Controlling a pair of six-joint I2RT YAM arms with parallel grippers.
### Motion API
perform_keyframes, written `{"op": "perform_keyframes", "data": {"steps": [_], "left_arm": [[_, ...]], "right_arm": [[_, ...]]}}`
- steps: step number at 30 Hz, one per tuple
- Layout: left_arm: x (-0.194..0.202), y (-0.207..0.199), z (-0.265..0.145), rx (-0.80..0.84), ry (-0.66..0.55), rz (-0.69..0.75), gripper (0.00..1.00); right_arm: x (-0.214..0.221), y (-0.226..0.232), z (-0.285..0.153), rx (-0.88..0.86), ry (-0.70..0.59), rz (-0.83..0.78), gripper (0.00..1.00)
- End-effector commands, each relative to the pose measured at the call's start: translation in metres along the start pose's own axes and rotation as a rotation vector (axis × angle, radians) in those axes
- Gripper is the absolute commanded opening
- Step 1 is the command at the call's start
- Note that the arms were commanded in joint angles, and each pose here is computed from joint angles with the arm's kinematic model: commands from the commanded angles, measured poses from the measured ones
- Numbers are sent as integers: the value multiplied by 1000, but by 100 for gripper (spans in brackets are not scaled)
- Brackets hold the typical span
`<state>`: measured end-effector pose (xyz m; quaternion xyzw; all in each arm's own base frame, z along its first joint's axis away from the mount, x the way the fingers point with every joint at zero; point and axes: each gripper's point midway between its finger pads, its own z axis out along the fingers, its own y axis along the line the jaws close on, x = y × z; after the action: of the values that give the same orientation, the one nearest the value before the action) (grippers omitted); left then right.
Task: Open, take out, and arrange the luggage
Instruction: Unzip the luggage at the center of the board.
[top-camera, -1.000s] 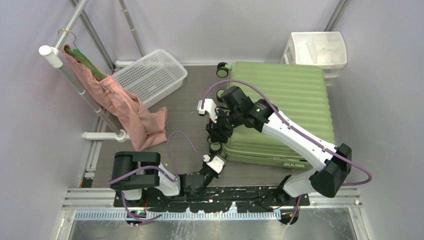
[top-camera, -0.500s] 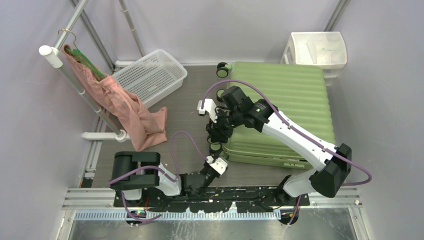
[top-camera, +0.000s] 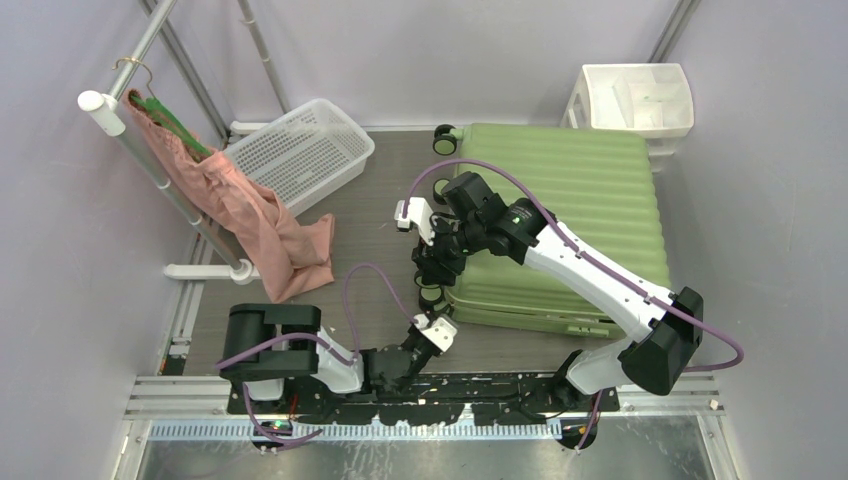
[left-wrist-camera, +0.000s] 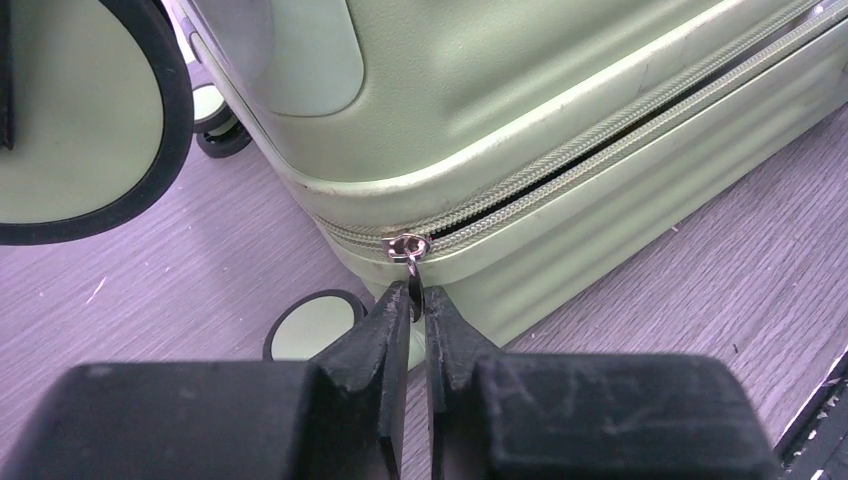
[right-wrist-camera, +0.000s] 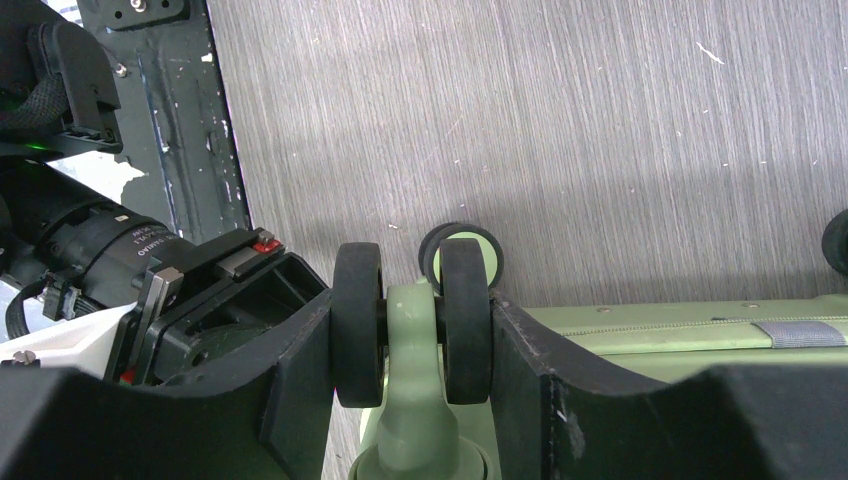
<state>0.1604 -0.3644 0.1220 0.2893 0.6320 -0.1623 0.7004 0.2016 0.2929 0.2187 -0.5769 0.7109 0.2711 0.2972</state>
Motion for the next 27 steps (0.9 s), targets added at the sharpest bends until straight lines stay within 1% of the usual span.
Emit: {"op": "perform_keyframes", "data": {"steps": [1,3,6,8,11,14,16,18,27], "left_arm": [[-28,13,6,-66,-68,-76,9],[-28,13,6,-64,-68,-76,6],[-27,14,5,-67,-67,-77,5],[-27,16,4,-72,-65,-78,5],[-27,17,4,-77,-65,-79,9],[-27,18,6,-81,-66,-80,9],[-27,20,7,-84,-66,-81,7],[-27,21,7,-82,-65,-81,0],[-16,31,3,-80,-51,-140,0]], "right_arm": [[-32,7,-15,-17,-128,150,11],[-32,7,-15,-18,-127,151,11],[-32,8,-15,-21,-125,151,11],[-31,7,-14,-21,-124,152,10],[-31,8,-14,-24,-123,153,11],[-32,8,-14,-26,-124,151,11],[-31,8,-14,-27,-122,152,10],[-30,8,-14,-25,-121,151,11],[-27,12,-19,-24,-124,131,10]]}}
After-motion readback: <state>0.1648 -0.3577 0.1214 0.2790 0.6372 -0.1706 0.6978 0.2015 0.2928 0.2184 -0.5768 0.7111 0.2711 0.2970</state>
